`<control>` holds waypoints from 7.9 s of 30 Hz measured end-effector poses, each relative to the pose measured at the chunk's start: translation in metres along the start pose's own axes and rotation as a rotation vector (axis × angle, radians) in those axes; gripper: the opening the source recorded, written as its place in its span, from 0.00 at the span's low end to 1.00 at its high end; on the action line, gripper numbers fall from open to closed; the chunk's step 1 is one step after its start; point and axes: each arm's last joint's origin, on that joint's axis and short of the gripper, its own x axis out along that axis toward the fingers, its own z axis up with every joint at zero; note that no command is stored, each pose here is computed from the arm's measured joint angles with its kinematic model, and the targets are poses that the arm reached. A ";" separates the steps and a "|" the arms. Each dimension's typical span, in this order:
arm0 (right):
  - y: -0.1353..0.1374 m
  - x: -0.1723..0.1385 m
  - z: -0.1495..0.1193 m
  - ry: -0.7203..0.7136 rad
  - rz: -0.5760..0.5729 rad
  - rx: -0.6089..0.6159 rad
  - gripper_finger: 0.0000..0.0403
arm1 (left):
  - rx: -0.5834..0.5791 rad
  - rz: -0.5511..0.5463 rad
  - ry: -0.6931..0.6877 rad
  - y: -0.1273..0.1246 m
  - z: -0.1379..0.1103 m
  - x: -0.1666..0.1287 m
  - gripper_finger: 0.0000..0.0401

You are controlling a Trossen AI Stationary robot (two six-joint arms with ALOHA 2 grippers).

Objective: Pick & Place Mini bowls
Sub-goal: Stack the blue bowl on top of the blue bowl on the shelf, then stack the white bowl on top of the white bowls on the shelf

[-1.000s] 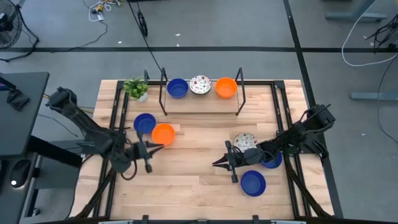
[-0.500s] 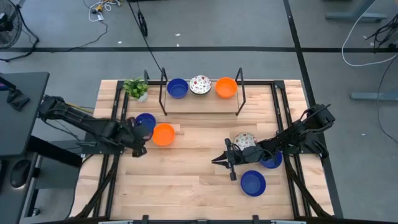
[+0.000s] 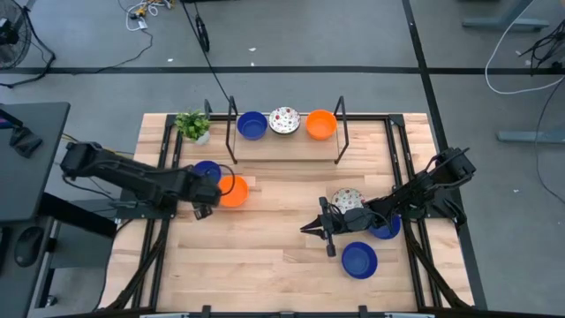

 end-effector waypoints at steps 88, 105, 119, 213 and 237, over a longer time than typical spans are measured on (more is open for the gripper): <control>-0.004 0.001 -0.004 0.044 -0.017 0.026 0.07 | 0.142 0.086 -0.298 0.117 0.209 -0.008 0.04; -0.004 0.001 -0.005 0.050 -0.017 0.023 0.07 | 0.133 0.074 -0.262 0.117 0.211 0.005 0.06; -0.005 0.001 -0.005 0.050 -0.017 0.023 0.07 | 0.128 0.087 -0.216 0.119 0.214 0.021 0.06; 0.008 -0.074 0.051 0.871 -0.209 0.121 0.29 | 0.241 -0.360 -1.042 -0.129 0.056 -0.035 0.01; -0.011 -0.072 0.007 0.890 -0.179 -0.029 0.05 | 0.232 -0.328 -1.046 -0.126 0.059 -0.034 0.01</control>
